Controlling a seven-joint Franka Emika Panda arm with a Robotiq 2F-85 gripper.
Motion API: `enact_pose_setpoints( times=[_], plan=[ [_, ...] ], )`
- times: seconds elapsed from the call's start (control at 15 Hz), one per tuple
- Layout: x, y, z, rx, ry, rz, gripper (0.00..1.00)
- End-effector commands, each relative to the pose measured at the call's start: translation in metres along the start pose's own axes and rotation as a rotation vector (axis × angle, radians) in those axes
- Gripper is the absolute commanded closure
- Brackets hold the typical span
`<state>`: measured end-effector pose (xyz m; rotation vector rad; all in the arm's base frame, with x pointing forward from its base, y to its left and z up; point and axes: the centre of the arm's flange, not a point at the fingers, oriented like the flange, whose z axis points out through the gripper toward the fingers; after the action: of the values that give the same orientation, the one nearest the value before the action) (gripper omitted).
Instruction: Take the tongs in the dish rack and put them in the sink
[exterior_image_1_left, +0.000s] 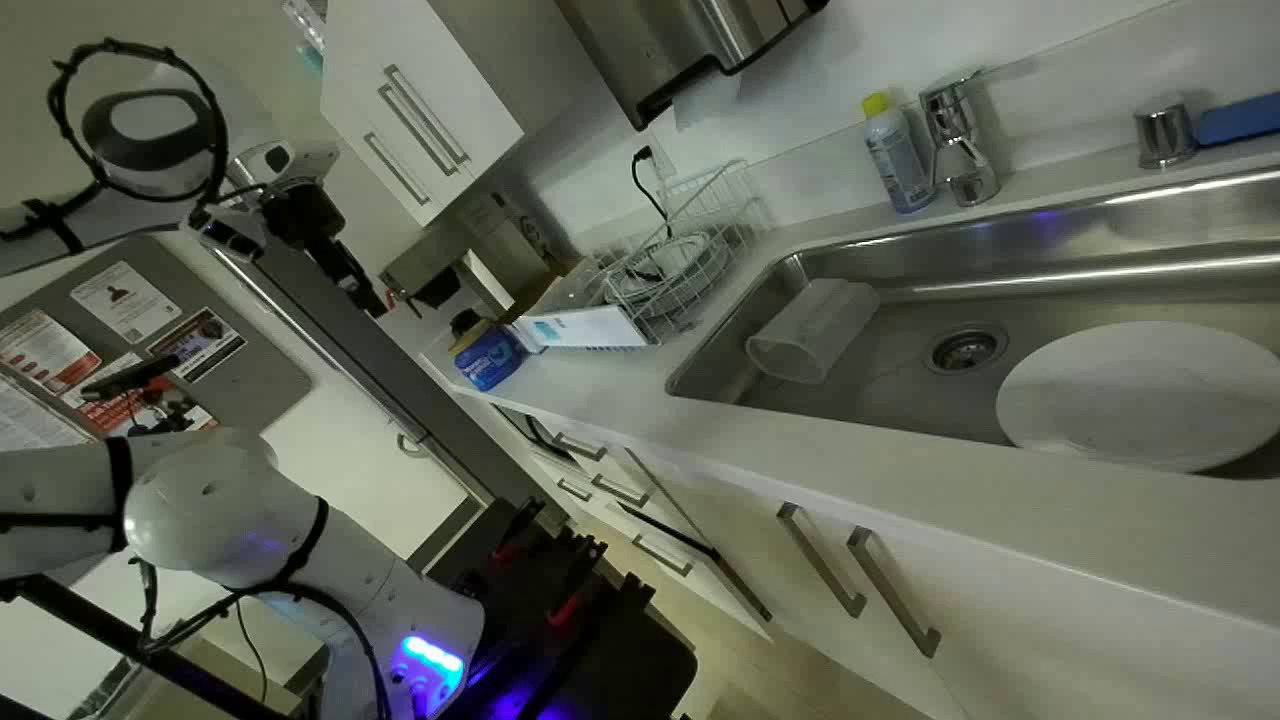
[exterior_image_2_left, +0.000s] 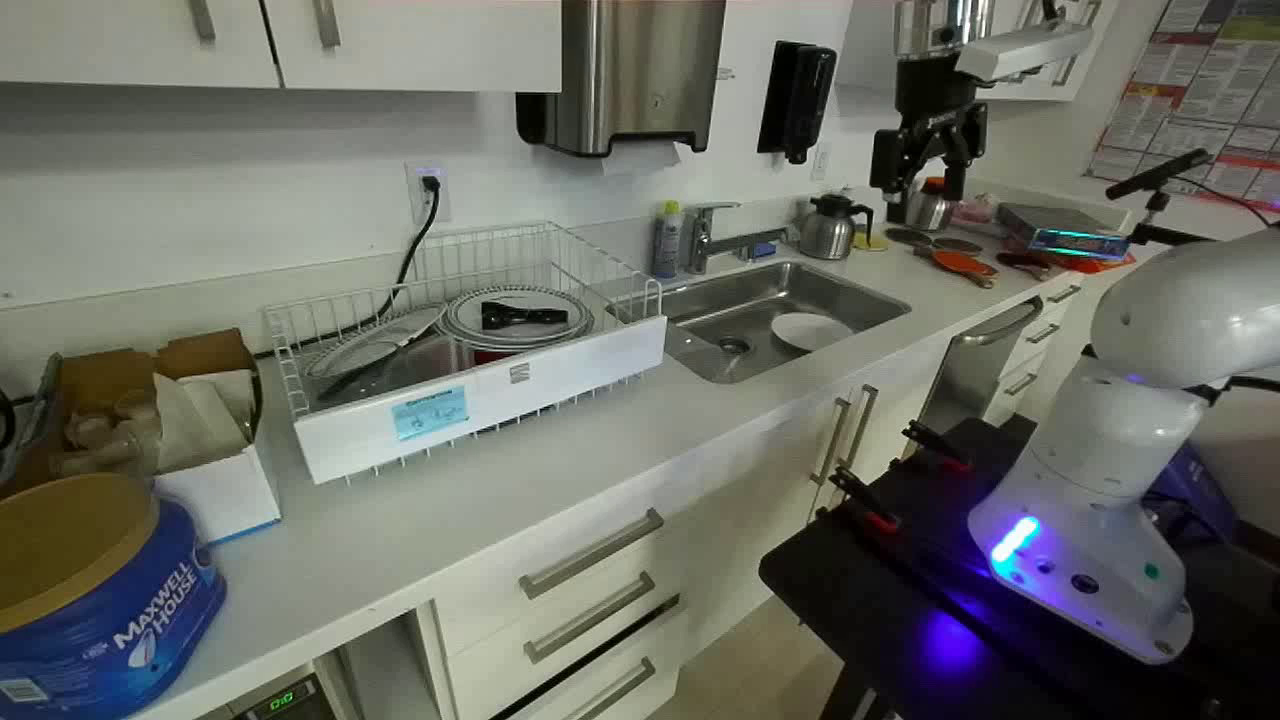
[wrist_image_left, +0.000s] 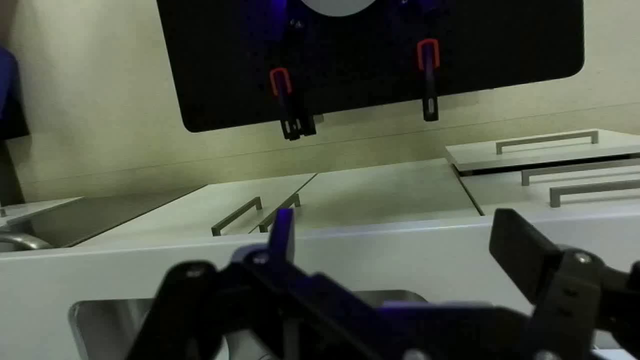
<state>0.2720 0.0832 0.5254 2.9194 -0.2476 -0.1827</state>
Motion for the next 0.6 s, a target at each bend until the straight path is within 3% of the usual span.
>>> enact_pose_setpoints(
  times=[0.0, 0.33, 0.53],
  plan=[
    [0.000, 0.000, 0.000, 0.000, 0.000, 0.000, 0.00],
    [0.016, -0.011, -0.008, 0.023, 0.052, -0.019, 0.00],
    [0.039, -0.030, -0.019, 0.071, 0.166, -0.066, 0.00]
  ],
)
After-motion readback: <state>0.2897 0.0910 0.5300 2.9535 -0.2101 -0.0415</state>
